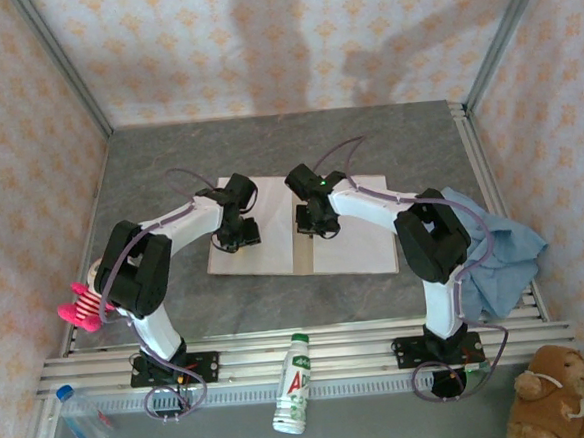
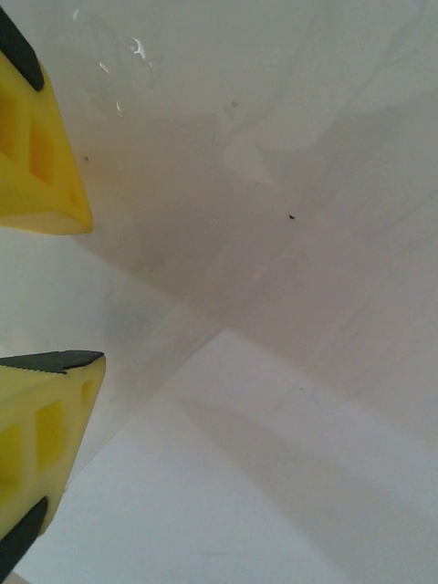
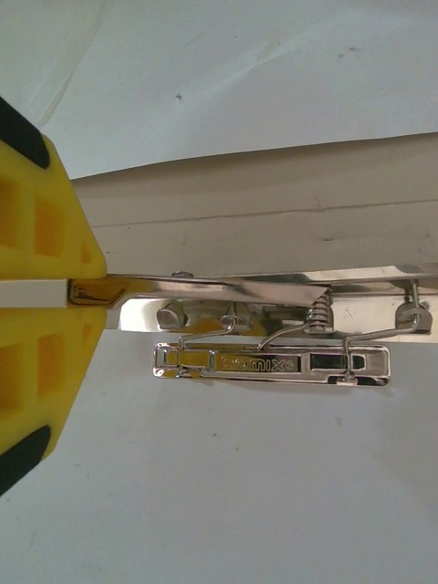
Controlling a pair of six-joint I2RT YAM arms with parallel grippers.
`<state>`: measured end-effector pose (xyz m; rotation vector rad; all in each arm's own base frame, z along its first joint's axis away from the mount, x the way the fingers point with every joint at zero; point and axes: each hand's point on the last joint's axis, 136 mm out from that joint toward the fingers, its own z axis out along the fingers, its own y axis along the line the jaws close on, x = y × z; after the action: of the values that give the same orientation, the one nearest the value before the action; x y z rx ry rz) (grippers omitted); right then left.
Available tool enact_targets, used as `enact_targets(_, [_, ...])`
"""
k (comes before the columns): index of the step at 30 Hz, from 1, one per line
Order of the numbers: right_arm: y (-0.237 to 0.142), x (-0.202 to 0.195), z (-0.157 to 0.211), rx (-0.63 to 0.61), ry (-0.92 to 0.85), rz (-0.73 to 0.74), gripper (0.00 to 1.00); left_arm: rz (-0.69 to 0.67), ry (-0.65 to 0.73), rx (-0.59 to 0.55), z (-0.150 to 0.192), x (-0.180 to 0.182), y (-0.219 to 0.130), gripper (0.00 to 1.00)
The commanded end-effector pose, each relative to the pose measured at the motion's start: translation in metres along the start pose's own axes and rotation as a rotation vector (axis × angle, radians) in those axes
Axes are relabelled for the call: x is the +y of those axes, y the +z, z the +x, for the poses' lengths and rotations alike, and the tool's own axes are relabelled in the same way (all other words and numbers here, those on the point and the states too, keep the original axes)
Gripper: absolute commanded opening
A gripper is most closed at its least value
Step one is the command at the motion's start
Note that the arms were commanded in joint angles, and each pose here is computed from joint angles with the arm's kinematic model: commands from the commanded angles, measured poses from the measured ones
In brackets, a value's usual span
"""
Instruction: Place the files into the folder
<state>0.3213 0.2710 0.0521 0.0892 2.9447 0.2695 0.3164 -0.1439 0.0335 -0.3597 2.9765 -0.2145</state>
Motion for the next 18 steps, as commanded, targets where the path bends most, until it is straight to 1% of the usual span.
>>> enact_targets(1, [0.015, -0.023, 0.017, 0.043, -0.024, 0.106, 0.11, -0.023, 0.011, 0.014, 0.003, 0.006, 0.008, 0.39])
enact_targets(7, [0.018, -0.030, 0.020, 0.048, -0.037, 0.146, 0.09, -0.035, 0.013, 0.021, 0.004, 0.009, 0.012, 0.38])
enact_targets(18, [0.016, -0.039, 0.020, 0.040, -0.055, 0.193, 0.08, -0.042, 0.024, 0.040, 0.006, 0.010, 0.018, 0.37])
